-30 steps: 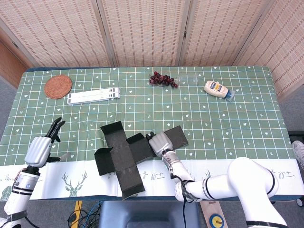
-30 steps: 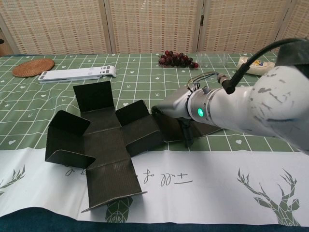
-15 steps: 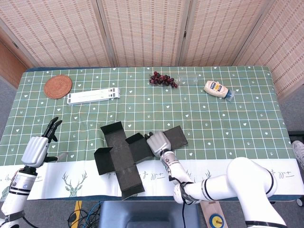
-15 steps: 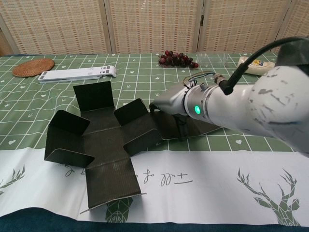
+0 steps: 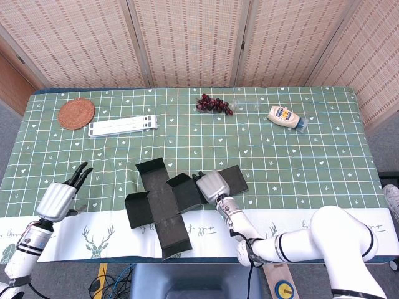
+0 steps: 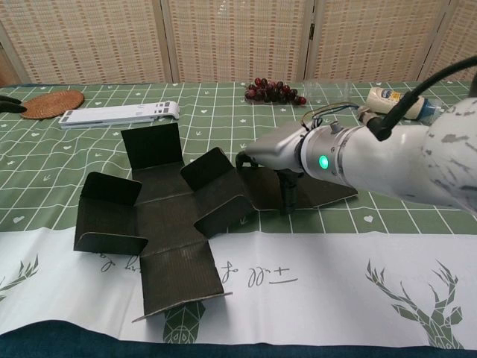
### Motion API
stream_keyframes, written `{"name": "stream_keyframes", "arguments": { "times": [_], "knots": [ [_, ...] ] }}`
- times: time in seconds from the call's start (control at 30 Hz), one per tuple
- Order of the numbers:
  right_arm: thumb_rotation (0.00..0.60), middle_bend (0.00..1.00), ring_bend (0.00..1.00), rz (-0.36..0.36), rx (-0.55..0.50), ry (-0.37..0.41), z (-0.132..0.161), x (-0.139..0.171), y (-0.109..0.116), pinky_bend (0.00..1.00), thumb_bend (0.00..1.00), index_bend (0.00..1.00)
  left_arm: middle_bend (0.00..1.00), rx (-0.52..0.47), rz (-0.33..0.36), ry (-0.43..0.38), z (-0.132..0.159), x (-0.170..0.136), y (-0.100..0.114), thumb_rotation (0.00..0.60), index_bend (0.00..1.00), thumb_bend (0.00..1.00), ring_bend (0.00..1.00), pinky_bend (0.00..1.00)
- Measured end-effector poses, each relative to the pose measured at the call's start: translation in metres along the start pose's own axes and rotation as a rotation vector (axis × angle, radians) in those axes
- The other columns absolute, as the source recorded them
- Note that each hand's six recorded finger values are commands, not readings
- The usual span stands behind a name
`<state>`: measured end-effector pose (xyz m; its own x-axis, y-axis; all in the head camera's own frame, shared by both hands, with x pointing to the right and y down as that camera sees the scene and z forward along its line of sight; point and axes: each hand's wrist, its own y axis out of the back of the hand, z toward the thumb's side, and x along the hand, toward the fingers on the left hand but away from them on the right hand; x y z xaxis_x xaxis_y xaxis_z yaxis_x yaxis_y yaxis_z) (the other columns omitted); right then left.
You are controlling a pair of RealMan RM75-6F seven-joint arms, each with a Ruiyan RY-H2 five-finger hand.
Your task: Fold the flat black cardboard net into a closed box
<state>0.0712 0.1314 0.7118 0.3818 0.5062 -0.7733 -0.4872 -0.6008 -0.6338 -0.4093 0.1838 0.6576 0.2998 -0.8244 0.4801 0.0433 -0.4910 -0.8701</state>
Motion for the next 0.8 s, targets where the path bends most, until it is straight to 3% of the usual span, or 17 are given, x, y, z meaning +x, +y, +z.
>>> {"name": "stream_keyframes", "arguments": {
  "times": [0.13, 0.43, 0.8],
  "knots": [
    [0.600, 0.24, 0.79, -0.006, -0.009, 0.000, -0.001, 0.000, 0.000, 0.96, 0.39, 0.20, 0.00, 0.001, -0.025, -0.049, 0.019, 0.006, -0.015, 0.600, 0.00, 0.10, 0.47, 0.78],
    [0.600, 0.25, 0.80, -0.015, -0.024, 0.001, 0.000, 0.001, -0.001, 0.96, 0.39, 0.20, 0.00, -0.083, 0.003, -0.136, 0.064, 0.024, -0.018, 0.600, 0.00, 0.10, 0.47, 0.78],
    [0.600, 0.25, 0.80, -0.024, -0.043, 0.008, 0.000, 0.003, -0.002, 0.96, 0.39, 0.20, 0.00, -0.111, -0.008, -0.168, 0.090, 0.038, -0.026, 0.600, 0.00, 0.10, 0.47, 0.78]
  ]
}}
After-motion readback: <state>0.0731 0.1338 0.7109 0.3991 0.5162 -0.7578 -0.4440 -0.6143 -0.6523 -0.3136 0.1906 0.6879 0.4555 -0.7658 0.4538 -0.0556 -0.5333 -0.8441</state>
